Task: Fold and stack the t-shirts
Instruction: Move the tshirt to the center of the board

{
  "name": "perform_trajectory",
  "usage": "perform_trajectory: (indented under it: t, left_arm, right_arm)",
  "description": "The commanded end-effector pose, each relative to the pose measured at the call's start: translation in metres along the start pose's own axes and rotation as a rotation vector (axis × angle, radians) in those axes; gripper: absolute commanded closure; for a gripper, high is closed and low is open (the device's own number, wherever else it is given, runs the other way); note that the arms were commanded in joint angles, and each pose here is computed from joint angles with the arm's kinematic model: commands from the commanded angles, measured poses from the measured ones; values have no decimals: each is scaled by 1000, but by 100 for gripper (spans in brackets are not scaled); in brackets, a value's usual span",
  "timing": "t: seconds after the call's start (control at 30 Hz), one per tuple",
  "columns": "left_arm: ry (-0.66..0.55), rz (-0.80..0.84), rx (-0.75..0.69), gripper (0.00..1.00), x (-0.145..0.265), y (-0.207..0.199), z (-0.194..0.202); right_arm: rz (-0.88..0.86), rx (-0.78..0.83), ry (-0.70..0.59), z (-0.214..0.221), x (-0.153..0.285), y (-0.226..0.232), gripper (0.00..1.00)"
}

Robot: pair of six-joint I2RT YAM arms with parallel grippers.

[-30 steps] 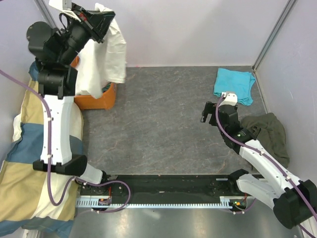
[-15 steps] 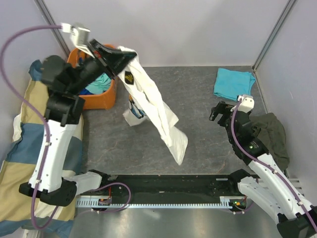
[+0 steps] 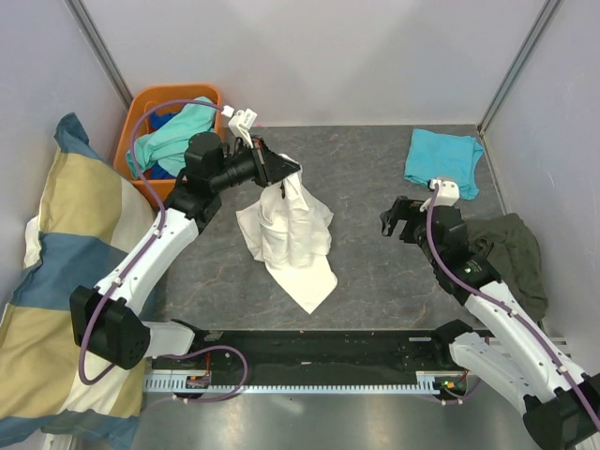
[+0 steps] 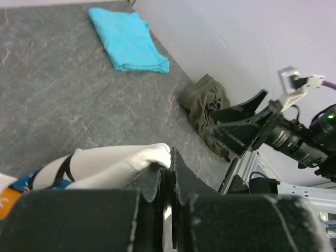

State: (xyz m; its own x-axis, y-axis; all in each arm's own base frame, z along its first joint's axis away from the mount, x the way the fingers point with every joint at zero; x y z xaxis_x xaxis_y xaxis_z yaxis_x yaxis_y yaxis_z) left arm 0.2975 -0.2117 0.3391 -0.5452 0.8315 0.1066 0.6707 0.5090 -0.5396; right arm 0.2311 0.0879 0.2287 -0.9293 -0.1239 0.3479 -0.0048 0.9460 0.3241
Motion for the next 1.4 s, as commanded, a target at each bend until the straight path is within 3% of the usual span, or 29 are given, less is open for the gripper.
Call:
perform_trajectory:
  t: [0.0, 0.33, 0.63, 0.97, 1.37]
  left_arm:
    - [-124, 76, -82, 98, 4, -25, -33]
    - [-96, 41, -62, 98, -10, -7, -25]
    - [-88, 18, -56, 98, -19, 3, -25]
    - [-87, -10, -79, 98, -12, 0, -30]
    - [-92, -31, -78, 98, -3, 3, -32]
  right_arm:
    - [-225, 6, 51, -1, 0, 33, 2]
    - [-472, 116, 213, 38, 11, 93, 2]
    - [-522, 235, 175, 74, 14, 142, 2]
    - [-492, 278, 129, 108, -31, 154, 3]
    - [-552, 259, 129, 117, -49, 179, 15]
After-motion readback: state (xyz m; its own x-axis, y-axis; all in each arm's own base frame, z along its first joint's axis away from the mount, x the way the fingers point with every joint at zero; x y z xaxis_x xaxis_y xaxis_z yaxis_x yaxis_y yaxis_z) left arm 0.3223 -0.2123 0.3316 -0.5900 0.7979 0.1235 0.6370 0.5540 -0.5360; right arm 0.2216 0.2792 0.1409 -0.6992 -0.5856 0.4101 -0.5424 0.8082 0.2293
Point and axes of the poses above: each gripper's point midway between its finger pads, its own x axis back along the fingers, its own y axis along the line the jaws close on, z = x × y, the point moved 6 cm from there along x, back along the fingers, and after that the axes turned 2 degrees about -x, right-handed, at the moved point
